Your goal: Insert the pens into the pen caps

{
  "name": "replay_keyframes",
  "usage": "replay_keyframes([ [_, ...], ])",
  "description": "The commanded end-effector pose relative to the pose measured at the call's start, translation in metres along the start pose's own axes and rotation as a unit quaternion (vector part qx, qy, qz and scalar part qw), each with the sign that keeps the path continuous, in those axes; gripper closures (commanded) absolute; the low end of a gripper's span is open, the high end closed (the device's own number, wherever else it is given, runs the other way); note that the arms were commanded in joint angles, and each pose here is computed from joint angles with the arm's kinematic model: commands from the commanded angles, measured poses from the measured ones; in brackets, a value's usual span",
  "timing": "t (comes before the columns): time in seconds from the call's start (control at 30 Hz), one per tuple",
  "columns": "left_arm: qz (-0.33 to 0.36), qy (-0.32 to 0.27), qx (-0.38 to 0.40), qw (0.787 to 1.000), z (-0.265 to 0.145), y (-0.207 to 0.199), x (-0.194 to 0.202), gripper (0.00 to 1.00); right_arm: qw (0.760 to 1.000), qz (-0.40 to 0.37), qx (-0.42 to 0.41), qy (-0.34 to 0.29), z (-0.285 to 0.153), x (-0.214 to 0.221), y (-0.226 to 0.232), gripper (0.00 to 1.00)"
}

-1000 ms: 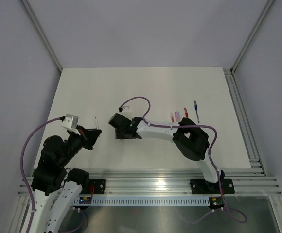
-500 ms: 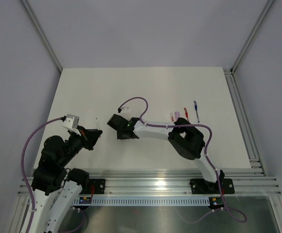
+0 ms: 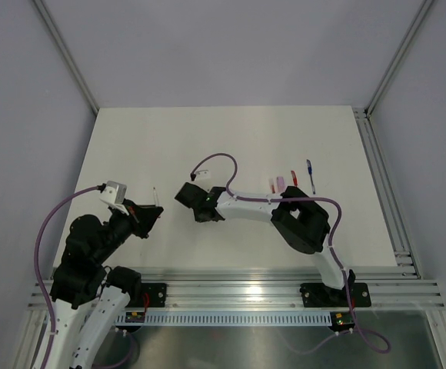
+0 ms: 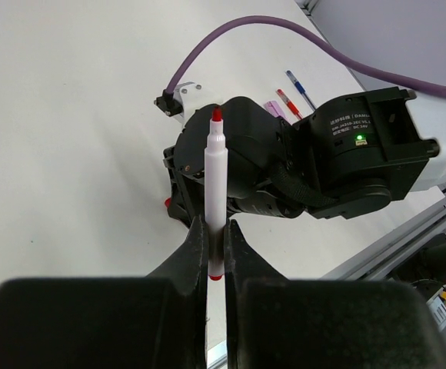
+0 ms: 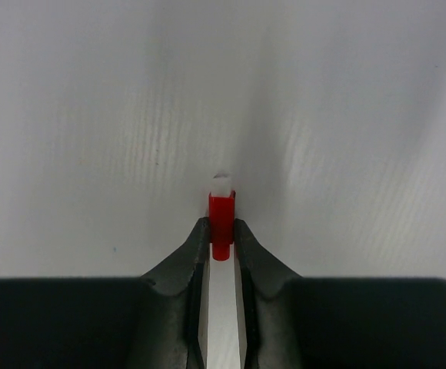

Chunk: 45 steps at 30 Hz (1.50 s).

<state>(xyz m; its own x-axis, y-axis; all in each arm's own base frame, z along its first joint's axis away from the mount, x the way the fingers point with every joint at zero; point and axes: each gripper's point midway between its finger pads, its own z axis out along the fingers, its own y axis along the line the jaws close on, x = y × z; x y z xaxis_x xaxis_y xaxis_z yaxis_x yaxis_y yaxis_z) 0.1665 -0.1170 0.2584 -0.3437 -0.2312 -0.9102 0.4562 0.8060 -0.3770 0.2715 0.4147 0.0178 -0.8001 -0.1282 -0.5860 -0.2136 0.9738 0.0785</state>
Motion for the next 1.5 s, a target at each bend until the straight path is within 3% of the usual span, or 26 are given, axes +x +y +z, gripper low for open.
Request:
replay_keyframes([
  [0.0,0.007,-0.011,0.023,1.000,0.003,-0.008,-0.005,1.00,0.998,-0.039,0.048,0.023,-0.003,0.007,-0.042,0.79],
  [0.17,0.004,-0.003,0.026,1.000,0.006,-0.008,-0.003,1.00,0.998,-0.042,0.026,0.037,0.004,0.004,-0.043,0.67],
  [0.6,0.000,0.008,0.029,1.000,0.009,-0.008,0.001,1.00,0.997,-0.049,0.016,0.059,0.017,0.002,-0.044,0.67],
  [0.83,-0.001,0.012,0.030,0.999,0.010,-0.008,0.003,1.00,0.996,-0.056,0.020,0.066,0.022,0.003,-0.044,0.75],
  [1.03,-0.002,0.012,0.027,1.000,0.010,-0.007,0.003,1.00,0.996,-0.054,0.020,0.068,0.023,0.004,-0.047,0.75],
  [1.1,-0.002,0.013,0.029,1.000,0.011,-0.007,0.003,1.00,0.996,-0.054,0.019,0.072,0.024,0.005,-0.047,0.82],
  [1.23,-0.004,0.021,0.040,0.999,0.013,-0.010,0.007,1.00,0.999,-0.032,0.008,0.027,0.009,-0.018,-0.044,0.97],
  [1.4,-0.023,0.061,0.106,0.992,0.021,-0.030,0.020,1.00,0.997,0.001,-0.049,-0.061,-0.037,-0.054,-0.042,1.00],
  [1.43,-0.026,0.064,0.113,0.991,0.022,-0.032,0.022,1.00,0.990,0.025,-0.091,-0.104,-0.065,-0.078,-0.032,1.00],
  [1.47,-0.033,0.073,0.125,0.989,0.022,-0.036,0.024,1.00,0.990,0.029,-0.095,-0.104,-0.068,-0.068,-0.040,1.00],
])
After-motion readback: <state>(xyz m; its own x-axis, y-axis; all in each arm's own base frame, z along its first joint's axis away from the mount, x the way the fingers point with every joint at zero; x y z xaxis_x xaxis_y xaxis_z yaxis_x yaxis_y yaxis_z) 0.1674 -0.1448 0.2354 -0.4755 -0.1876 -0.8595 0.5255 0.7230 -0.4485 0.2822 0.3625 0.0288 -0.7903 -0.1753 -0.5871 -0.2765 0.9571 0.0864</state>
